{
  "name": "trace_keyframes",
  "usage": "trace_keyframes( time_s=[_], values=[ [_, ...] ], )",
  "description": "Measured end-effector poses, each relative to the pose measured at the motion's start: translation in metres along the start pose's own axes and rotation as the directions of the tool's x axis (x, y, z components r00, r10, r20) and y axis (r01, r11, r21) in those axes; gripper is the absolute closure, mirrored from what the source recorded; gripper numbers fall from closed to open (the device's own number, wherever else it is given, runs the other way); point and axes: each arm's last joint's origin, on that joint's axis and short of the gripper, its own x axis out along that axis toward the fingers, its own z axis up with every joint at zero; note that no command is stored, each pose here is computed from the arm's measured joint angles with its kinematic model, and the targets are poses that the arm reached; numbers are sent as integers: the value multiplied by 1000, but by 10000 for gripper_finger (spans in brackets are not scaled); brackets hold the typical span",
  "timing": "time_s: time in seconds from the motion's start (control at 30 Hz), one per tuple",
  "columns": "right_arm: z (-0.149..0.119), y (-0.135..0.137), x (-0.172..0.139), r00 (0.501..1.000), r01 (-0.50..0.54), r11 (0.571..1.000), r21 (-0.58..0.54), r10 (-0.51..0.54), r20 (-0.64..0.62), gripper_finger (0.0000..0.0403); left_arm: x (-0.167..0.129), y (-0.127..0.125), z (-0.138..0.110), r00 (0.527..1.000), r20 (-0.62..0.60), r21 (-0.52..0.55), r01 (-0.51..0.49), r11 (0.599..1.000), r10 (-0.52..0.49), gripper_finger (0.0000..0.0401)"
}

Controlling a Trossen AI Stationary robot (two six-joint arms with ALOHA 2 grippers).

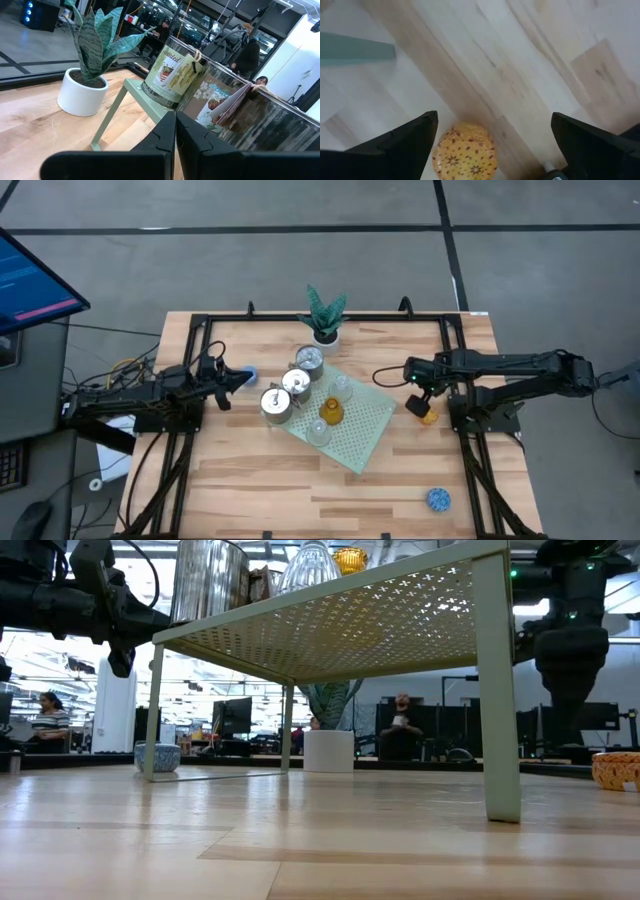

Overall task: Pick & Place candle stick holders
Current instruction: Put the yellow scented candle on the shelf

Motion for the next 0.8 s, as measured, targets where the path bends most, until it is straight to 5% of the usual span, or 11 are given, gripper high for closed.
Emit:
trace_keyframes(
  time_s=[0.8],
  values=[
    [0,0,0,1000,-3,1000,7,2,3,24,0,0,0,1000,1,0,0,1000,0,390]
  ],
)
